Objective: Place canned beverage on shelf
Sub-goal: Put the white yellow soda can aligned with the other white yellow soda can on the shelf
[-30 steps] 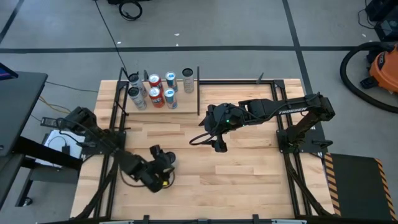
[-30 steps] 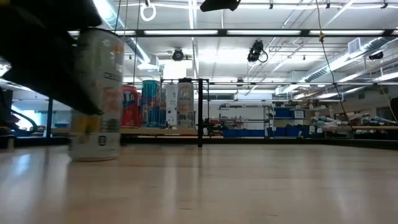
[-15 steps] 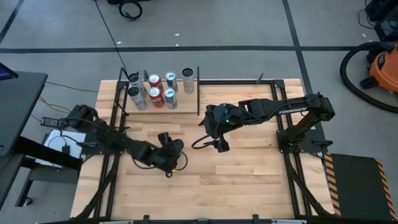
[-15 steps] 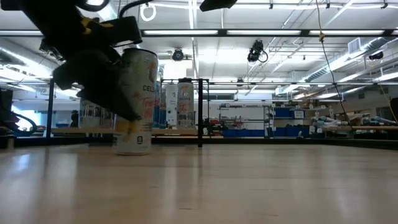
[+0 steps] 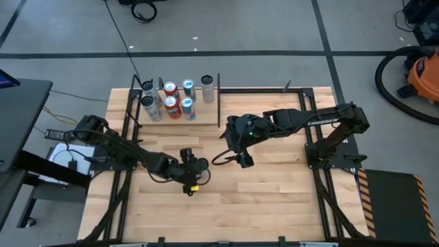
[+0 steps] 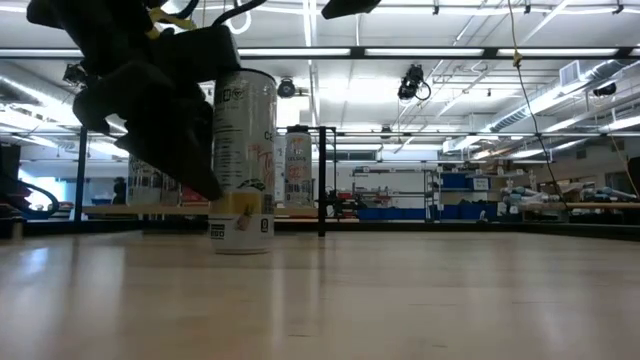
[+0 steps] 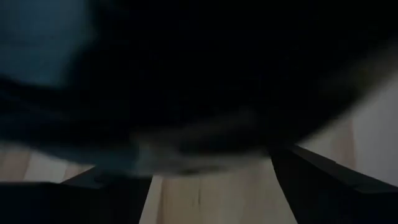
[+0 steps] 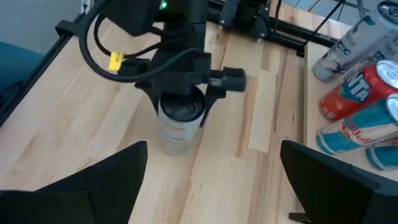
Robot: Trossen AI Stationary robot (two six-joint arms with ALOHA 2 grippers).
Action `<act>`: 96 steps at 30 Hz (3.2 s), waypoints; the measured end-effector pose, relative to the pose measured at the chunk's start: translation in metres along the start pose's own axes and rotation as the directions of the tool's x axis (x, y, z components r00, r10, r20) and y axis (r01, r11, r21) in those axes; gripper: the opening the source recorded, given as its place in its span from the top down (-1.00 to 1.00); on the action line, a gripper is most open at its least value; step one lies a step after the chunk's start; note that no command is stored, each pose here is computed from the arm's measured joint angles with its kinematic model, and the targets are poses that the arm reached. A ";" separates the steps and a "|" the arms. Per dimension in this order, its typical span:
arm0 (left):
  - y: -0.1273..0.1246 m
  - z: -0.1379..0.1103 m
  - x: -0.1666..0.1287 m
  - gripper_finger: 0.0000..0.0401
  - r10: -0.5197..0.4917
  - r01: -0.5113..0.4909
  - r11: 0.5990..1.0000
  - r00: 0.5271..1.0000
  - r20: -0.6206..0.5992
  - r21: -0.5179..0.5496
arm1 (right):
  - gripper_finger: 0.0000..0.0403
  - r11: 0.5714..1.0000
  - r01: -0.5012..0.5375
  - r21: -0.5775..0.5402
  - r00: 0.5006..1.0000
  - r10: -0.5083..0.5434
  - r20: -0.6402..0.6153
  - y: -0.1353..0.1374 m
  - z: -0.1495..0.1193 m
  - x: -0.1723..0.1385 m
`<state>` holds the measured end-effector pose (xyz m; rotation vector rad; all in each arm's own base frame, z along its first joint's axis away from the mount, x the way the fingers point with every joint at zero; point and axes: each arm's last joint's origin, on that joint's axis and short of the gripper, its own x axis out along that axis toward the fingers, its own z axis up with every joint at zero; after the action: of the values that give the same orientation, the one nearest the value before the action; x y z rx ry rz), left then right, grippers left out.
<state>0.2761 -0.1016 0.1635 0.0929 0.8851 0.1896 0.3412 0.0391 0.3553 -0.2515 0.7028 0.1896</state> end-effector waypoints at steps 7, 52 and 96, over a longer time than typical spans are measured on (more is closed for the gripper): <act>0.003 -0.007 -0.004 -0.57 0.033 -0.035 0.999 0.997 -0.065 -0.026 | -0.87 0.986 -0.134 -0.094 0.991 0.132 -0.024 0.006 -0.016 0.013; 0.068 0.027 0.021 -0.57 -0.004 0.007 0.999 0.998 0.062 -0.039 | -0.87 0.985 -0.121 -0.123 0.973 0.142 0.180 -0.055 -0.065 0.049; 0.083 0.060 0.031 -0.57 -0.093 0.114 0.991 0.965 0.246 -0.073 | -0.87 0.983 -0.136 -0.121 0.977 0.153 0.147 -0.058 -0.085 0.056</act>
<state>0.3315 -0.0147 0.1913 -0.0110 0.6353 0.1156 0.3454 -0.0357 0.2656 -0.2880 0.5558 0.3844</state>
